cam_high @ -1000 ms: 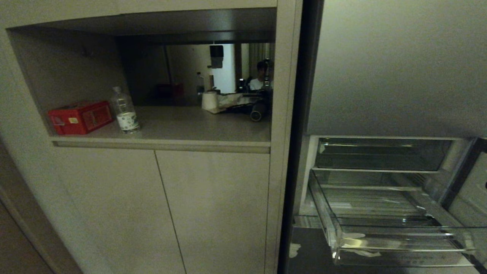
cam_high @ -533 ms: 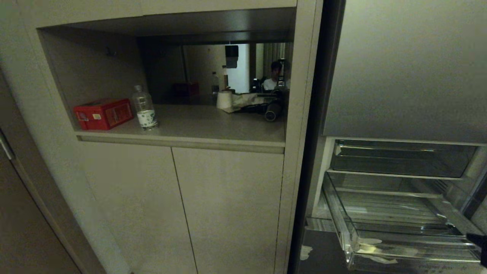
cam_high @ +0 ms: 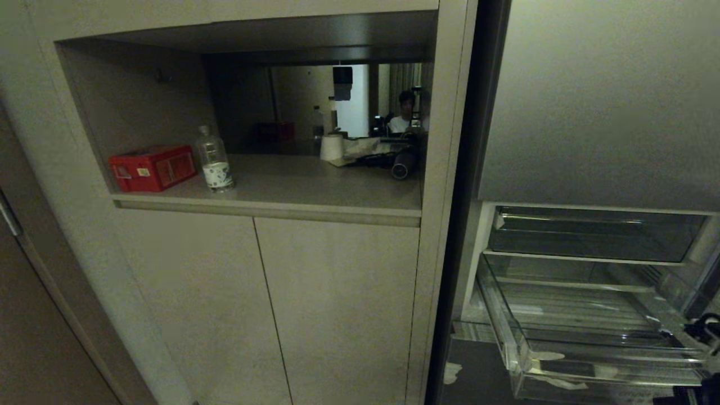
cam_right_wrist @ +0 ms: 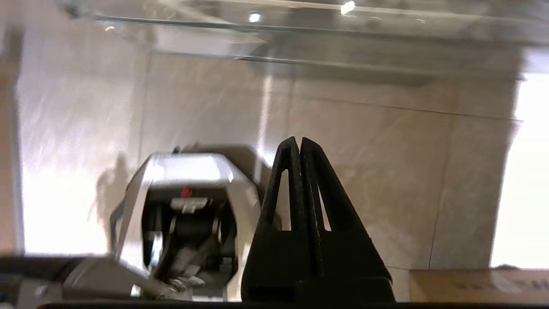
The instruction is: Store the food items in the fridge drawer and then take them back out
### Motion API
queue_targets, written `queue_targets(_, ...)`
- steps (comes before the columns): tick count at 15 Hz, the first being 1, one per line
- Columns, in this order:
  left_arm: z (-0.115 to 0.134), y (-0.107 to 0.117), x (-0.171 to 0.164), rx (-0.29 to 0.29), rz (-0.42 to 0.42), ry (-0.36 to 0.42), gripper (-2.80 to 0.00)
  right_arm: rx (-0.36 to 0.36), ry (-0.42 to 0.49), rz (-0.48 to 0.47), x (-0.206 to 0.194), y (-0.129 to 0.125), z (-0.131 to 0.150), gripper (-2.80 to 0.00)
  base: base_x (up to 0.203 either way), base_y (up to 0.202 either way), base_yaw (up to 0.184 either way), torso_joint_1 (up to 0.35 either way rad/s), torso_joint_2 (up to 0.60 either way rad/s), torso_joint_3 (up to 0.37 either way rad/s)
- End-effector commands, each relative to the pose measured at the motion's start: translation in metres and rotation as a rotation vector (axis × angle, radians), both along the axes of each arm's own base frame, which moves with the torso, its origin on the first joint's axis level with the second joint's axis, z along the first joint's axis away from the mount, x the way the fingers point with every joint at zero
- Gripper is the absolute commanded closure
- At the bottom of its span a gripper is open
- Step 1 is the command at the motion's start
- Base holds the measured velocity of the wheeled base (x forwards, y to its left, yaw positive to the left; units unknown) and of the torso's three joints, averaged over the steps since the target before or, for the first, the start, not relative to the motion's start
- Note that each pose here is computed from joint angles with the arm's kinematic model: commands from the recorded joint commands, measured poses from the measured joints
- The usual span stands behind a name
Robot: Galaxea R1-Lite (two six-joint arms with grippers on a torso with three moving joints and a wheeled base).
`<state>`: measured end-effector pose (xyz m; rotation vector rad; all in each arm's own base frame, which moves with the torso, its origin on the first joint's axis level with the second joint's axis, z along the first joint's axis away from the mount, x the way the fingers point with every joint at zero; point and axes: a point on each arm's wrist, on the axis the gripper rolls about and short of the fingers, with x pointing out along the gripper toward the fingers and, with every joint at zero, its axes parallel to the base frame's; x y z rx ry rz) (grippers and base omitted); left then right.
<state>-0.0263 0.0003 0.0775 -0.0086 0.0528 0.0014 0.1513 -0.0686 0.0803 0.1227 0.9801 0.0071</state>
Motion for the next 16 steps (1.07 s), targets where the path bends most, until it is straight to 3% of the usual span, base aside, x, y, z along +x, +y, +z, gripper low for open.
queue_targets(1,0.0,0.0,0.0,0.0,0.0,0.002,0.0,0.045,0.085,0.071,0.027,-0.001,-0.016,0.0,0.0,0.0,0.0,0.0,0.0,0.0)
queue_targets(7,0.0,0.0,0.0,0.0,0.0,0.002,0.0,0.04,0.146,0.179,0.097,0.001,-0.042,0.0,0.0,0.0,0.0,0.0,0.0,0.0)
queue_targets(11,0.0,0.0,0.0,0.0,0.0,0.001,0.0,0.047,0.107,0.14,0.135,-0.008,-0.045,0.0,0.0,0.0,0.0,0.0,0.0,0.0)
queue_targets(16,0.0,0.0,0.0,0.0,0.0,0.001,0.0,0.122,0.058,0.077,0.195,-0.007,-0.064,0.0,0.0,0.0,0.0,0.0,0.0,0.0)
